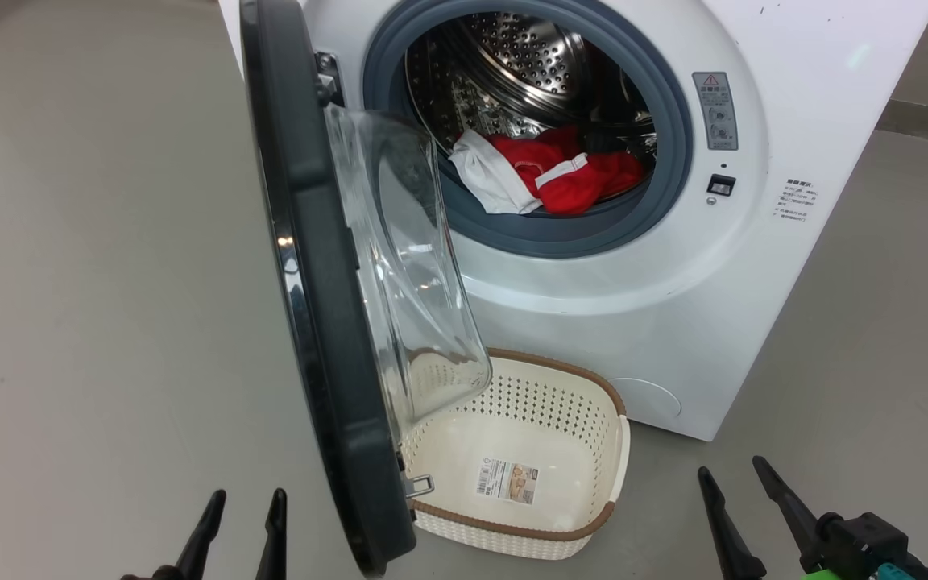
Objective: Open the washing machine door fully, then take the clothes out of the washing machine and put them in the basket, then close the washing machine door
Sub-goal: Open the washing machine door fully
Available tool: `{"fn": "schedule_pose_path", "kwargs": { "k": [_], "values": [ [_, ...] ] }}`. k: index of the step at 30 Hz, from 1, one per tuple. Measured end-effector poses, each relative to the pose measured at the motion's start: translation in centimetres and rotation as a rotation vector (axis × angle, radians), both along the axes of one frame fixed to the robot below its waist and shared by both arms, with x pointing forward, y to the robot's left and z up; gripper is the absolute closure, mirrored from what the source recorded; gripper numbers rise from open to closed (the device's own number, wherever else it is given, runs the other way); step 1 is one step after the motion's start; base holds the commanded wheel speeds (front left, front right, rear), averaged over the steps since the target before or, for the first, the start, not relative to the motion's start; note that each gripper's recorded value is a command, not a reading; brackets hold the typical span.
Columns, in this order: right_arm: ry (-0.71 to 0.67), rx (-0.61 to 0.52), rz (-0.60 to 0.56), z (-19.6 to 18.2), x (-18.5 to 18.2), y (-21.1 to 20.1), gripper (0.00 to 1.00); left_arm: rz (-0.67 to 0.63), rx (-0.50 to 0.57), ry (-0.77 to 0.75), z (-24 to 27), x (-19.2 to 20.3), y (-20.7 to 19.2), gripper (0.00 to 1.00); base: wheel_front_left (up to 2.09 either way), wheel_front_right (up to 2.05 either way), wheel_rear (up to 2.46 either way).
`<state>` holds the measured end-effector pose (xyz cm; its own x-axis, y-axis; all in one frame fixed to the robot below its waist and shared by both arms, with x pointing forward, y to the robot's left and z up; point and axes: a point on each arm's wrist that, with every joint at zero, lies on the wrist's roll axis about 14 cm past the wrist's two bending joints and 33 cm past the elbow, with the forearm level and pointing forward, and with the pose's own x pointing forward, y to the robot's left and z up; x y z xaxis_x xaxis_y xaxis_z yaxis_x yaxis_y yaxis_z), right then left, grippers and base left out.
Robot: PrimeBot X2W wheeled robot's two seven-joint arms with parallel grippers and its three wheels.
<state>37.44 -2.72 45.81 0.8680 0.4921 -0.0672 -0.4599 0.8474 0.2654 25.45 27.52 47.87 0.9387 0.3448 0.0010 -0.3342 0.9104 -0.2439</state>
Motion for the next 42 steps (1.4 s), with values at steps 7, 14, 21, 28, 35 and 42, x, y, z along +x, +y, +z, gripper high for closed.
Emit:
{"fn": "schedule_pose_path", "kwargs": {
  "k": [7, 14, 21, 28, 35, 42],
  "values": [
    [0.003, -0.003, -0.005, -0.2, -0.5, 0.1, 0.0, -0.008, 0.0, -0.003, 0.1, 0.2, -0.2, 0.0, 0.0, 0.0, 0.0],
    [-0.004, -0.002, -0.006, 0.1, -0.5, 0.1, 0.0, 0.0, 0.026, -0.072, 2.3, 0.4, 0.2, 1.0, 0.0, 0.0, 0.0],
    [-0.007, -0.004, -0.007, 0.2, -0.5, 0.1, 0.0, 0.02, 0.158, -0.372, 12.9, 0.9, 1.2, 1.0, 0.0, 0.0, 0.0],
    [-0.01, -0.001, -0.013, 0.3, -0.6, 0.0, 0.0, -0.226, 0.197, -0.547, 18.1, 2.1, -7.1, 1.0, 0.0, 0.0, 0.0],
    [0.0, 0.002, -0.015, 0.0, -0.6, -0.1, 0.0, -0.375, 0.029, -0.292, 9.0, 3.5, -11.7, 1.0, 0.0, 0.0, 0.0],
    [0.02, 0.0, -0.025, -0.7, -0.6, -0.4, 0.0, -0.341, -0.03, -0.178, 5.3, 4.4, -10.6, 1.0, 0.0, 0.0, 0.0]
  ]
}}
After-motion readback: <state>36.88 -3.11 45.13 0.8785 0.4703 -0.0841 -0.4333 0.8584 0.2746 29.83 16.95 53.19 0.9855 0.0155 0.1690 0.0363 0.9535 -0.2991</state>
